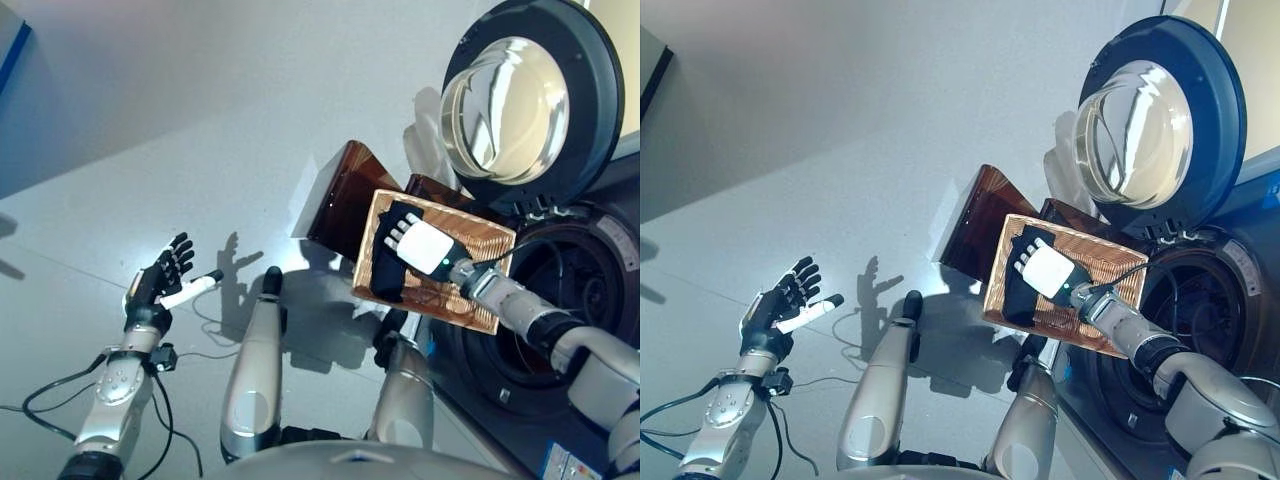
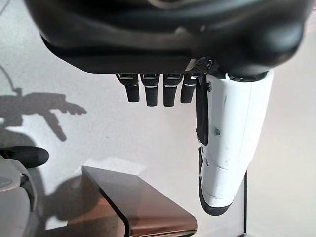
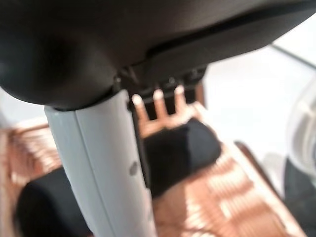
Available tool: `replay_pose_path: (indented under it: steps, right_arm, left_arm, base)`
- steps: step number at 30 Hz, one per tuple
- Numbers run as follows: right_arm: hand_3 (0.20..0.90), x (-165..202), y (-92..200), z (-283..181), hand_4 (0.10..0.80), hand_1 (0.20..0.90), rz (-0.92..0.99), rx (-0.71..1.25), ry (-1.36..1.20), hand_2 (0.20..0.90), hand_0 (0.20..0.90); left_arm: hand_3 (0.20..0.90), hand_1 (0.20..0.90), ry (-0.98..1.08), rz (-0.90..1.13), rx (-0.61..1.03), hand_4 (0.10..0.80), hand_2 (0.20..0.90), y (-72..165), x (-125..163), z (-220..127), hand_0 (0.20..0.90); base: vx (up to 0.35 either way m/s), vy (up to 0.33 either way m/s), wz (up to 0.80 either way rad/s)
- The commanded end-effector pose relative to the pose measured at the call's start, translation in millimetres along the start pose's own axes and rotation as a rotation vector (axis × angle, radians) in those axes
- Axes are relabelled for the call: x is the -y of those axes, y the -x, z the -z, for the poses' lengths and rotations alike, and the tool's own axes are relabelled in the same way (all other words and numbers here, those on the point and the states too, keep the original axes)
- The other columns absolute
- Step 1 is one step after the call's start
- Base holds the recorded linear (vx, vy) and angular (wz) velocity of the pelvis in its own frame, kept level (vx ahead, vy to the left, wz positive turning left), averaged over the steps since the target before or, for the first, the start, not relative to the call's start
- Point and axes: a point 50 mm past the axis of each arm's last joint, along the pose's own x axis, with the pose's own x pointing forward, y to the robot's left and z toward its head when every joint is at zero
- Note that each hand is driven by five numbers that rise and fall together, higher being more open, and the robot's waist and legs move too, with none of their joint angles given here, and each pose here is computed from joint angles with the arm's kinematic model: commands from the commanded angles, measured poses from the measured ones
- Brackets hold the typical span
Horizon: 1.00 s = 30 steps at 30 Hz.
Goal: Pick up the clothes and place them into the washing machine
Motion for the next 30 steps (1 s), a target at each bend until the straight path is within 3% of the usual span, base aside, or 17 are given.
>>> replay_pose_path:
  steps: [1,19,30]
  right_arm:
    - [0.9,12,-6,-4,0.8,0.9,0.085,-0.006,-0.019,0.9,0.9]
    - [0.9,29,-19,-12,0.8,0.9,0.163,-0.003,-0.075,0.9,0.9]
    - [0.9,14,-13,-13,0.8,0.9,0.096,-0.034,-0.079,0.9,0.9]
  left_arm:
    - [0.9,0.9,-0.057,-0.035,0.086,0.8,0.9,9,-19,-15,0.9]
    - [0.9,0.9,-0.087,-0.047,0.089,0.8,0.9,11,-23,-17,0.9]
    - [0.9,0.9,-0.077,-0.069,0.099,0.8,0.9,16,-27,-19,0.9]
  base:
    - [0.0,0.0,0.0]
    - [0.007,-0.005,0.02]
    - [0.0,0.0,0.0]
